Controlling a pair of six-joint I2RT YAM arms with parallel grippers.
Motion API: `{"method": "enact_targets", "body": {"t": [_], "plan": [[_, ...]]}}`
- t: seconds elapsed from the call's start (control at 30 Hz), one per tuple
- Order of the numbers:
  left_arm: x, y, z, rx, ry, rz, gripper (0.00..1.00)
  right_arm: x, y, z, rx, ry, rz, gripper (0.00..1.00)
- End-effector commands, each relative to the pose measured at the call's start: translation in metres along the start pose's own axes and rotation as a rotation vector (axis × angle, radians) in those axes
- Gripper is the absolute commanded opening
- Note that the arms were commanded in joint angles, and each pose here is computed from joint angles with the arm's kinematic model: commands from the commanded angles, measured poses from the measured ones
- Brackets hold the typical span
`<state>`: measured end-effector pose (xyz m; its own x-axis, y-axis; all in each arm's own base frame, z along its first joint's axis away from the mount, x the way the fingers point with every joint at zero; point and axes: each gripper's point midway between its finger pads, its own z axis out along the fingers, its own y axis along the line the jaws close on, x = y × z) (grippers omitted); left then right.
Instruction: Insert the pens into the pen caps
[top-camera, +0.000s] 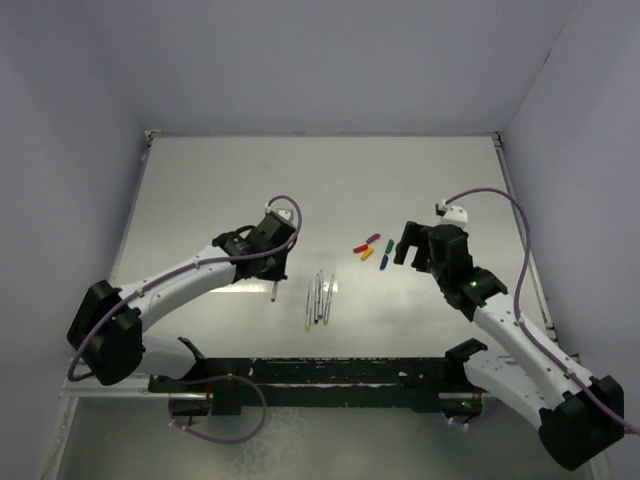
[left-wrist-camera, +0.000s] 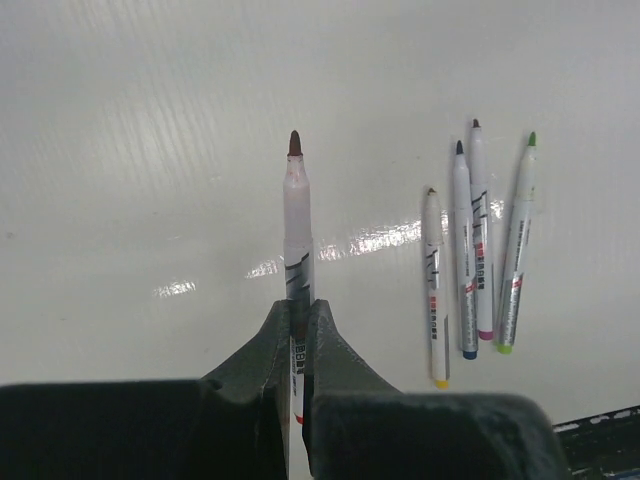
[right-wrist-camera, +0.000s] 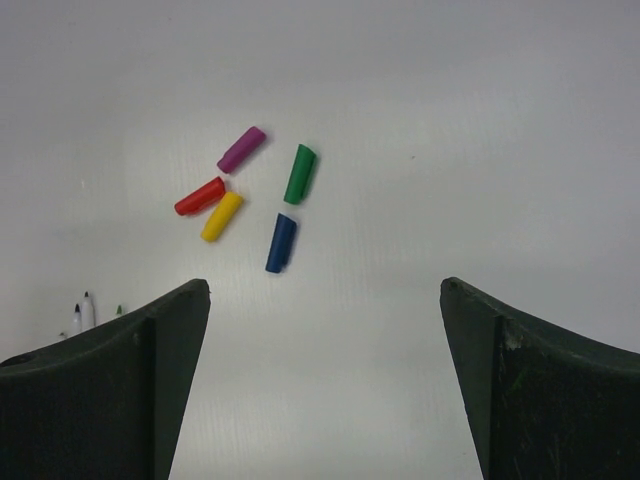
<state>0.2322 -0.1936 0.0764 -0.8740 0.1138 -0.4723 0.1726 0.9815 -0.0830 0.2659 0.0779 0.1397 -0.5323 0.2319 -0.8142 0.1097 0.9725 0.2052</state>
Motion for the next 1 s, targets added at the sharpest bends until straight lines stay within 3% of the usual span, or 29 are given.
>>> {"method": "enact_targets", "body": {"t": [0.0,0.37,0.47,0.57,0.8,0.97], "plan": [[-0.019,0.004,-0.023,0.018,-0.119,-0.001,0.00,-0.028,0.041,0.005,-0.120,-0.057,0.008,1.00],[-0.011,0.013,-0.049,0.108,-0.269,-0.053,0.00,-0.017,0.102,0.051,-0.246,0.079,0.033,1.00],[-0.008,0.010,-0.050,0.144,-0.275,-0.032,0.00,-0.018,0.112,0.060,-0.252,0.096,0.044,0.96],[-0.005,0.008,-0.048,0.151,-0.258,-0.007,0.00,-0.016,0.119,0.069,-0.248,0.113,0.058,0.86],[0.002,0.010,-0.044,0.147,-0.230,0.012,0.00,-0.006,0.156,0.083,-0.285,0.158,0.027,0.49],[0.002,0.008,-0.048,0.167,-0.242,0.010,0.00,0.000,0.167,0.091,-0.234,0.173,0.002,0.51]]}}
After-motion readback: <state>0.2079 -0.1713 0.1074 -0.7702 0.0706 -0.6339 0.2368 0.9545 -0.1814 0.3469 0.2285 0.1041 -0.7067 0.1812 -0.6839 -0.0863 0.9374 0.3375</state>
